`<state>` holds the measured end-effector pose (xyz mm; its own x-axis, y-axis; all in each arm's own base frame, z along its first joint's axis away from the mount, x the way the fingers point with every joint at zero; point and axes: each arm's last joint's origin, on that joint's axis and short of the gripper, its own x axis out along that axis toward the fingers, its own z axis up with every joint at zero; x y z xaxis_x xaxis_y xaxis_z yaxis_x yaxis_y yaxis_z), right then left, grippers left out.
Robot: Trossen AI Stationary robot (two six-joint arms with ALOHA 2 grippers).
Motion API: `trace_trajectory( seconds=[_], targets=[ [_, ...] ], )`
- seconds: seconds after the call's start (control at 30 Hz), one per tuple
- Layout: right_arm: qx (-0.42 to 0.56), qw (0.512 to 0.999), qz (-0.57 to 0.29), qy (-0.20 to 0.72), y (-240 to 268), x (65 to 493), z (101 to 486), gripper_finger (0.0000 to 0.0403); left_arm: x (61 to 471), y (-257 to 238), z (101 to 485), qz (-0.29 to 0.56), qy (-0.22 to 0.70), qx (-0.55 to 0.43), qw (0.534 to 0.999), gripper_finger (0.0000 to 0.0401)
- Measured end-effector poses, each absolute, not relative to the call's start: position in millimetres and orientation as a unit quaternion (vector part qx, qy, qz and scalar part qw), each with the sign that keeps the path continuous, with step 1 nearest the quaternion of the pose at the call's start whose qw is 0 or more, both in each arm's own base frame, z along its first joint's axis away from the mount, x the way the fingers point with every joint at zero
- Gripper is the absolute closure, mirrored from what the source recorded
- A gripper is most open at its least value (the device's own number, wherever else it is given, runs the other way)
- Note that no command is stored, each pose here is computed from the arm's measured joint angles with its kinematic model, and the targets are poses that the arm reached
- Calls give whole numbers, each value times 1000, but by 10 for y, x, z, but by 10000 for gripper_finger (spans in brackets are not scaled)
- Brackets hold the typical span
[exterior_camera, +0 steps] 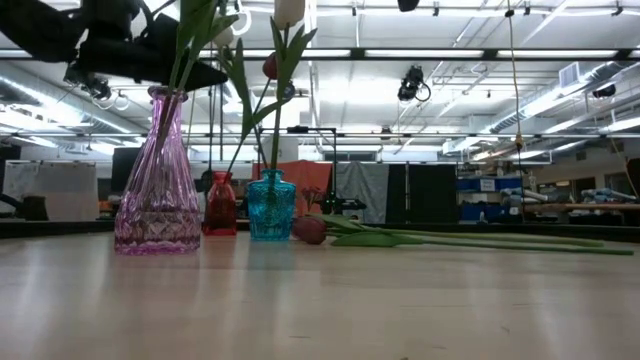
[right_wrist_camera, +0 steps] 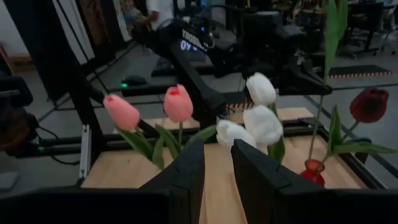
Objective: Sort flowers into vase by color
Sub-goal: Put the right red flower into the red vase, then put the pink flower into the pink vase
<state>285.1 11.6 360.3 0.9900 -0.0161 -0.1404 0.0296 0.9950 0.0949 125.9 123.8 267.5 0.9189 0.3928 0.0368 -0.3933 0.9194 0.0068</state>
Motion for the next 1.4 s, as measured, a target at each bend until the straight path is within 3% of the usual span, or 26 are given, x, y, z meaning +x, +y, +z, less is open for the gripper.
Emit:
trace_trajectory(
  seconds=[0.6, 0.8, 0.93, 1.2, 1.4],
  targets=[
    [46, 994, -14, 96, 119, 3025, 3430, 307, 1200, 1263, 2281, 226, -30, 16, 973, 389],
    [59, 990, -18, 130, 118, 3127, 3277, 307, 1232, 1292, 2193, 224, -8, -30, 974, 385],
    [71, 977, -37, 198, 118, 3252, 3002, 307, 1240, 1300, 2128, 224, 14, -57, 973, 352],
    [71, 942, -77, 319, 73, 3362, 2540, 301, 1204, 1272, 2151, 232, 43, -79, 969, 235],
    [68, 926, -91, 359, 55, 3316, 2463, 291, 1175, 1242, 2241, 239, 96, -102, 961, 220]
  ],
)
